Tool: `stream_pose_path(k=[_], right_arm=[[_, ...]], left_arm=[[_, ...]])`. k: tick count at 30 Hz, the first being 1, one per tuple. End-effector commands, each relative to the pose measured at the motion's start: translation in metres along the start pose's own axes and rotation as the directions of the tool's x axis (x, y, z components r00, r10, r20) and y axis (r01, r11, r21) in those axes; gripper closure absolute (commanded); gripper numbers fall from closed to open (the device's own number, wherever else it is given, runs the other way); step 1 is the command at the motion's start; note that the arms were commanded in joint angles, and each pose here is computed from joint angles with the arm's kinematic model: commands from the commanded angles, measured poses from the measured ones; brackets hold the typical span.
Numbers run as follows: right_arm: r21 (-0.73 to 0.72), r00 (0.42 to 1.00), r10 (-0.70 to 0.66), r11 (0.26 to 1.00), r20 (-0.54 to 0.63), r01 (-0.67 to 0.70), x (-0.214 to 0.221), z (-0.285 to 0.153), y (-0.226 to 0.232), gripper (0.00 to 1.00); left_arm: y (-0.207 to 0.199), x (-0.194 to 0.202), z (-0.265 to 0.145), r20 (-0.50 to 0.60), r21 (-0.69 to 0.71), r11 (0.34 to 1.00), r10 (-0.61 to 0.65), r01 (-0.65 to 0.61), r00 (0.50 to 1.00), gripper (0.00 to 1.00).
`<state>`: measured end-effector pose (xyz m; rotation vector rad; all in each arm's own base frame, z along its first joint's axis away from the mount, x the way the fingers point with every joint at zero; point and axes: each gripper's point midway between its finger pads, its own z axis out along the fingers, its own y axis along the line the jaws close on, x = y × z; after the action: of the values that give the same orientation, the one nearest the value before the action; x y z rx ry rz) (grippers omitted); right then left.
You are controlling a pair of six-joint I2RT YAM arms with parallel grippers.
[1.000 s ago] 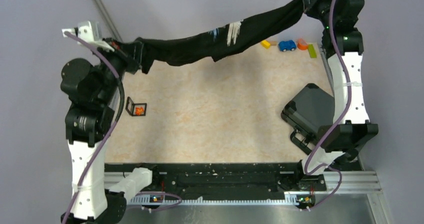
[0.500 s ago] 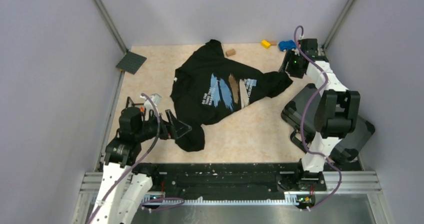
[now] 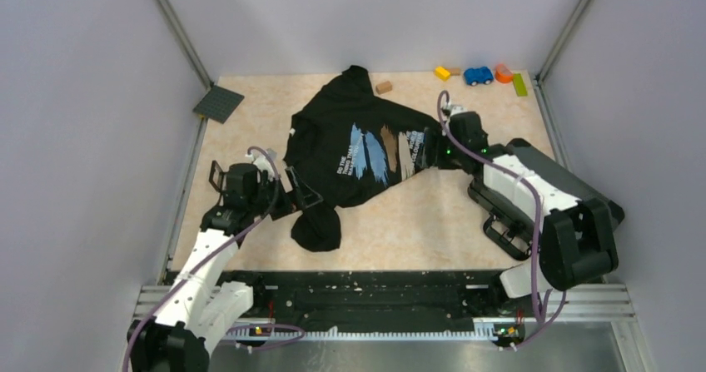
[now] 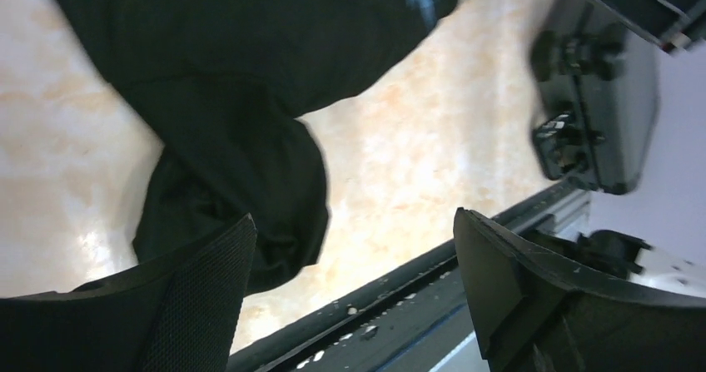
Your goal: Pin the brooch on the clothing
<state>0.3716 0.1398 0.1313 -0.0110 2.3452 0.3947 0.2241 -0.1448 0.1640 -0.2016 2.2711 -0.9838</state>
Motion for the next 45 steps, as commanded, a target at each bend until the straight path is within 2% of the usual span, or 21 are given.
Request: stream_pose_path(k=[1, 4, 7, 9, 12, 16, 18, 20, 28, 34, 36, 40, 42, 43, 44, 45], right_arm=[[-0.025, 0.995, 0.035, 0.999, 0.093, -0.032, 0.011, -0.007, 0.020, 0.29], [-0.058, 0.995, 0.048, 0.997, 0.093, -0.043, 0.030, -0.005, 0.029, 0.31], [-0.077, 0.995, 0.054, 0.996, 0.083, -0.048, 0.047, -0.003, 0.033, 0.33], [-0.095, 0.996, 0.055, 0.994, 0.066, -0.048, 0.055, -0.001, 0.035, 0.40], [-0.097, 0.998, 0.062, 0.994, 0.030, -0.059, 0.070, 0.004, 0.035, 0.43], [-0.124, 0.995, 0.095, 0.988, 0.018, -0.092, 0.081, 0.009, 0.037, 0.43], [-0.137, 0.994, 0.105, 0.985, 0.009, -0.103, 0.085, 0.012, 0.039, 0.37], [-0.140, 0.995, 0.102, 0.985, -0.003, -0.101, 0.086, 0.017, 0.040, 0.36], [-0.116, 0.996, 0.085, 0.990, -0.008, -0.086, 0.078, 0.042, 0.041, 0.36], [-0.051, 0.997, 0.069, 0.996, -0.039, -0.071, 0.076, 0.072, 0.034, 0.37], [-0.043, 0.997, 0.065, 0.997, -0.048, -0.067, 0.076, 0.081, 0.034, 0.37], [-0.027, 0.997, 0.061, 0.998, -0.055, -0.063, 0.074, 0.097, 0.033, 0.37], [-0.022, 0.997, 0.053, 0.998, -0.051, -0.054, 0.069, 0.104, 0.034, 0.40], [-0.023, 0.998, 0.044, 0.999, -0.048, -0.045, 0.066, 0.106, 0.035, 0.45], [-0.005, 0.999, 0.033, 0.999, -0.037, -0.033, 0.062, 0.108, 0.033, 0.54], [0.016, 1.000, 0.022, 1.000, -0.018, -0.022, 0.053, 0.108, 0.031, 0.66]], left_arm=[[0.029, 0.005, 0.018, 0.042, -0.108, 0.994, -0.006, 0.011, 0.999, 0.09], [0.044, 0.027, 0.030, 0.019, -0.160, 0.987, -0.030, 0.033, 0.999, 0.13], [0.049, 0.044, 0.042, 0.008, -0.185, 0.982, -0.034, 0.035, 0.999, 0.24], [0.050, 0.051, 0.049, 0.006, -0.199, 0.979, -0.033, 0.034, 0.999, 0.32], [0.052, 0.051, 0.058, 0.013, -0.202, 0.978, -0.043, 0.045, 0.999, 0.42], [0.059, 0.047, 0.066, 0.012, -0.242, 0.970, -0.037, 0.039, 0.999, 0.42], [0.067, 0.046, 0.069, 0.004, -0.283, 0.959, -0.026, 0.027, 1.000, 0.42], [0.071, 0.045, 0.072, 0.003, -0.301, 0.953, -0.023, 0.022, 1.000, 0.41], [0.088, 0.047, 0.081, -0.001, -0.355, 0.935, -0.022, 0.020, 1.000, 0.39], [0.091, 0.050, 0.092, 0.001, -0.338, 0.941, -0.030, 0.029, 1.000, 0.45], [0.093, 0.052, 0.095, -0.013, -0.344, 0.939, -0.036, 0.029, 0.999, 0.52], [0.090, 0.052, 0.095, -0.019, -0.332, 0.943, -0.043, 0.034, 0.999, 0.81], [0.084, 0.046, 0.093, -0.009, -0.314, 0.949, -0.029, 0.025, 1.000, 0.95], [0.080, 0.042, 0.091, -0.004, -0.308, 0.951, -0.022, 0.020, 1.000, 1.00], [0.076, 0.040, 0.088, -0.005, -0.304, 0.953, -0.018, 0.016, 1.000, 1.00], [0.071, 0.035, 0.084, -0.002, -0.294, 0.956, -0.013, 0.012, 1.000, 1.00]])
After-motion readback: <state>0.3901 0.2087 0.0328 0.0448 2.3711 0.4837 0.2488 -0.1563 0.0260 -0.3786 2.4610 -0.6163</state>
